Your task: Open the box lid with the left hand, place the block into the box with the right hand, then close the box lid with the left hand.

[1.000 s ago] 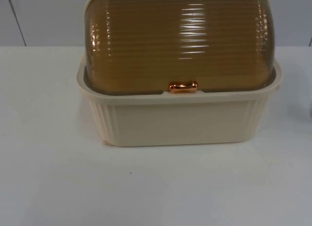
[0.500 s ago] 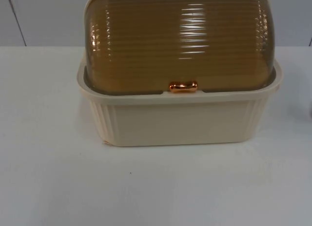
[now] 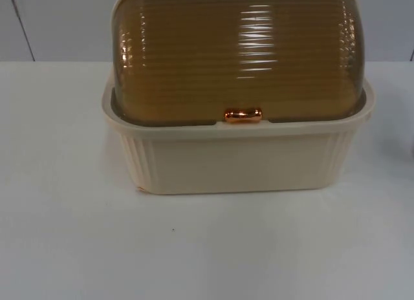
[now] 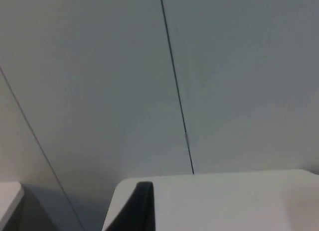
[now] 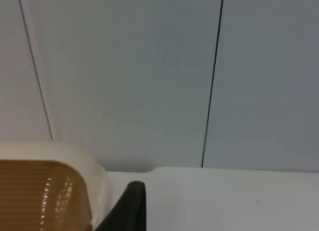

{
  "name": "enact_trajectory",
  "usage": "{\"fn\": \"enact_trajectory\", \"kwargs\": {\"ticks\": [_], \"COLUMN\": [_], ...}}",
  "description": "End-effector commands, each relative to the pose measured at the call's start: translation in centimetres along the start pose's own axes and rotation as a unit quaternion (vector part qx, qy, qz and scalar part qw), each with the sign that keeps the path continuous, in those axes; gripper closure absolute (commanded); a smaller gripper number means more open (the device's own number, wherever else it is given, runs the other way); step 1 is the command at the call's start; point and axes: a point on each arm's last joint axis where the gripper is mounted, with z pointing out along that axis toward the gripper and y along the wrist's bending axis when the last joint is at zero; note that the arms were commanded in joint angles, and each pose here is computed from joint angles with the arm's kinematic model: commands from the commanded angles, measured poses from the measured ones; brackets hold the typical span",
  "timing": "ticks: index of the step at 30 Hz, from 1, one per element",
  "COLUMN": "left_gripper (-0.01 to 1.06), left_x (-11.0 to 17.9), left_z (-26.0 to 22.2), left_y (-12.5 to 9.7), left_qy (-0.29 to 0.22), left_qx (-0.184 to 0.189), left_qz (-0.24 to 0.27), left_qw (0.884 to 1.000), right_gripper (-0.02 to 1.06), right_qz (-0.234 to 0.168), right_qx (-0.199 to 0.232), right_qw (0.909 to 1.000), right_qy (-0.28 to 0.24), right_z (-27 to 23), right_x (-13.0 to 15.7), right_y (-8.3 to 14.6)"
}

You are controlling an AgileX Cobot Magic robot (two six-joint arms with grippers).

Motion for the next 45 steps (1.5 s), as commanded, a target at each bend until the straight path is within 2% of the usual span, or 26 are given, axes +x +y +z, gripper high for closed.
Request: {"fn": "enact_trajectory", "kwargs": {"ticks": [1, 3, 4, 6, 9, 10, 14, 22, 25, 27, 28, 33, 34, 36, 39, 40, 43, 45], "left_gripper": [0.0, 0.0, 0.0, 0.0, 0.0, 0.0, 0.0, 0.0, 0.0, 0.0, 0.0, 0.0, 0.0, 0.0, 0.0, 0.0, 0.0, 0.0], "left_x": [-1.2, -1.4, -1.4, -0.8, 0.7, 0.7, 2.4, 4.9, 6.5, 7.1, 7.1, 7.1, 7.1, 7.3, 7.5, 7.5, 8.4, 9.5], "left_z": [2.3, 4.5, 4.5, 6.8, 10.0, 10.0, 13.2, 16.9, 17.9, 18.1, 18.1, 16.4, 16.4, 15.1, 13.9, 13.9, 13.9, 14.4], "left_y": [-0.1, -0.4, -0.4, -0.6, -1.2, -1.2, -1.6, -2.6, -4.7, -6.9, -6.9, -14.1, -14.1, -17.0, -20.5, -20.5, -23.7, -25.4], "left_qy": [0.013, 0.038, 0.038, 0.071, 0.14, 0.14, 0.196, 0.264, 0.315, 0.326, 0.326, 0.279, 0.279, 0.249, 0.18, 0.18, 0.121, 0.106], "left_qx": [0.002, 0.005, 0.005, 0.007, 0.012, 0.012, 0.015, 0.037, 0.1, 0.147, 0.147, 0.264, 0.264, 0.313, 0.348, 0.348, 0.358, 0.362], "left_qz": [-0.001, 0.002, 0.002, 0.008, 0.013, 0.013, 0.025, 0.04, 0.114, 0.169, 0.169, 0.286, 0.286, 0.351, 0.454, 0.454, 0.516, 0.548], "left_qw": [1.0, 0.999, 0.999, 0.997, 0.99, 0.99, 0.98, 0.963, 0.937, 0.918, 0.918, 0.878, 0.878, 0.846, 0.8, 0.8, 0.769, 0.747], "right_gripper": [0.05, 0.05, 0.05, 0.05, 0.05, 0.05, 0.05, 0.05, 0.05, 0.05, 0.05, 0.05, 0.05, 0.05, 0.05, 0.05, 0.05, 0.05], "right_qz": [-0.019, -0.038, -0.038, -0.057, -0.061, -0.061, -0.049, -0.022, -0.024, -0.028, -0.028, -0.032, -0.032, -0.032, -0.032, -0.032, -0.032, -0.032], "right_qx": [0.008, 0.023, 0.023, 0.035, 0.028, 0.028, 0.022, 0.013, 0.013, 0.015, 0.015, 0.014, 0.014, 0.014, 0.014, 0.014, 0.014, 0.014], "right_qw": [0.9996, 0.9977, 0.9977, 0.9945, 0.9897, 0.9897, 0.9847, 0.9783, 0.9802, 0.9803, 0.9803, 0.9807, 0.9807, 0.9811, 0.9811, 0.9811, 0.9815, 0.9815], "right_qy": [0.018, 0.051, 0.051, 0.081, 0.127, 0.127, 0.166, 0.205, 0.196, 0.195, 0.195, 0.192, 0.192, 0.19, 0.19, 0.19, 0.188, 0.188], "right_z": [2.2, 4.7, 4.7, 7.4, 11.4, 11.4, 15.8, 18.6, 18.7, 18.7, 18.7, 18.7, 18.7, 18.7, 18.7, 18.7, 18.8, 18.8], "right_x": [-0.9, -0.9, -0.9, -0.6, 0.3, 0.3, 1.7, 3.2, 3.0, 3.0, 3.0, 2.9, 2.9, 2.9, 2.9, 2.9, 2.9, 2.9], "right_y": [-0.2, -0.4, -0.4, -0.6, -0.4, -0.4, -0.2, 0.2, 0.2, 0.1, 0.1, 0.1, 0.1, 0.1, 0.1, 0.1, 0.1, 0.1]}}
